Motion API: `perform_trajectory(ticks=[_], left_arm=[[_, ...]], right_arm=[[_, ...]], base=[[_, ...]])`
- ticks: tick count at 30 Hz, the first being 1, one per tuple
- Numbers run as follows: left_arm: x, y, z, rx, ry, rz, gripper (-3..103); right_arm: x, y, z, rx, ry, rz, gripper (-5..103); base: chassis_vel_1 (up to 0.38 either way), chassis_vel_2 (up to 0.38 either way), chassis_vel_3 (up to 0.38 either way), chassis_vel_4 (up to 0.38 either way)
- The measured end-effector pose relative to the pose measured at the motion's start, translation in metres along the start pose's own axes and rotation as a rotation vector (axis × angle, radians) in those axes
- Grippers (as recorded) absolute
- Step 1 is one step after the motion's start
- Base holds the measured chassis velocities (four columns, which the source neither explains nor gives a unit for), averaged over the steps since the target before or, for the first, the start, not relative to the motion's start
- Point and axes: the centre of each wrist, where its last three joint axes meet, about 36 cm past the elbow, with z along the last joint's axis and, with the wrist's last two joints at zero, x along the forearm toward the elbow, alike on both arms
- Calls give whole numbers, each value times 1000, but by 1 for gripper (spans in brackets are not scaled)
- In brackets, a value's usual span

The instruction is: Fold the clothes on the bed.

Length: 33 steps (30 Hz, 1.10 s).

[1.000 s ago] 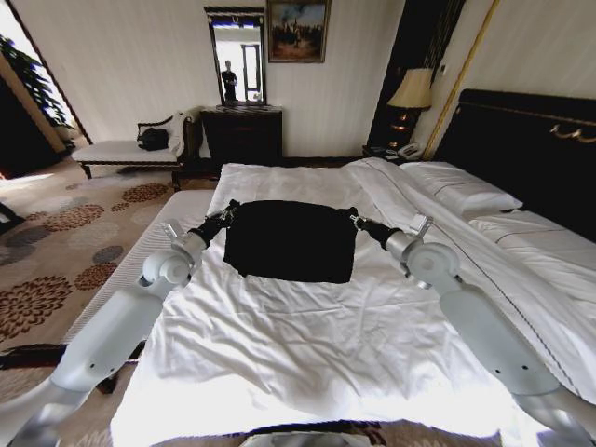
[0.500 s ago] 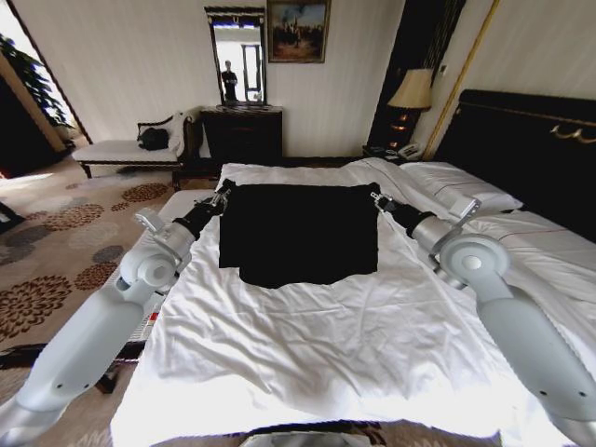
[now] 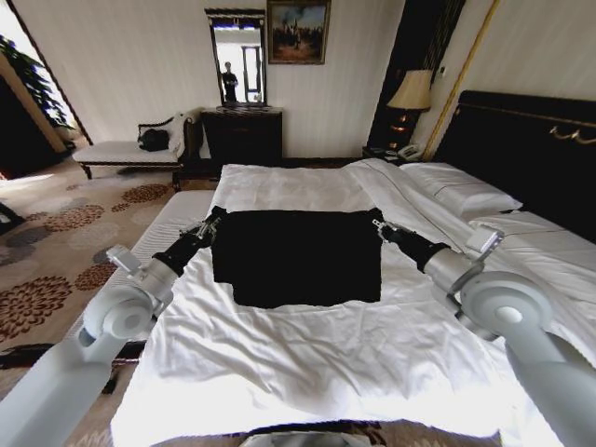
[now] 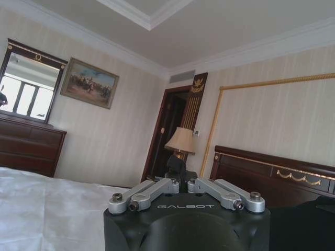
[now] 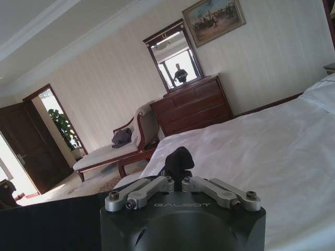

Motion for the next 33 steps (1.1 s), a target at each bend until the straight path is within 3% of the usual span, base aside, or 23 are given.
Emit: perform_trajectory(ticks=[5, 8, 9, 12, 13, 18, 26, 33], left_arm=[[-10, 4, 15, 28, 45, 6, 2], [-32, 28, 35, 49, 88, -27, 2], [-32, 28, 35, 49, 88, -27, 2], [-60, 60, 61, 60, 150, -74, 2], [-60, 60, 61, 60, 150, -74, 2], [-96, 111, 115, 81, 241, -192, 2], [-163, 122, 152, 61, 271, -206, 2], [-206, 144, 173, 37, 285, -282, 2]], right_arm=[[-10, -5, 14, -31, 62, 15, 1], [-40, -24, 30, -46, 116, 57, 1], [-40, -24, 30, -46, 116, 57, 1], [-91, -58, 53, -75, 189, 94, 1], [-91, -58, 53, -75, 189, 94, 1], [-170, -94, 86, -60, 269, 71, 1], [-232, -130, 108, -37, 280, 137, 1], [-270, -151, 116, -16, 257, 180, 1]], base=[[0, 0, 0, 0], [0, 0, 0, 0], [0, 0, 0, 0], [0, 0, 0, 0], [0, 0, 0, 0], [0, 0, 0, 0], [0, 0, 0, 0], [0, 0, 0, 0]])
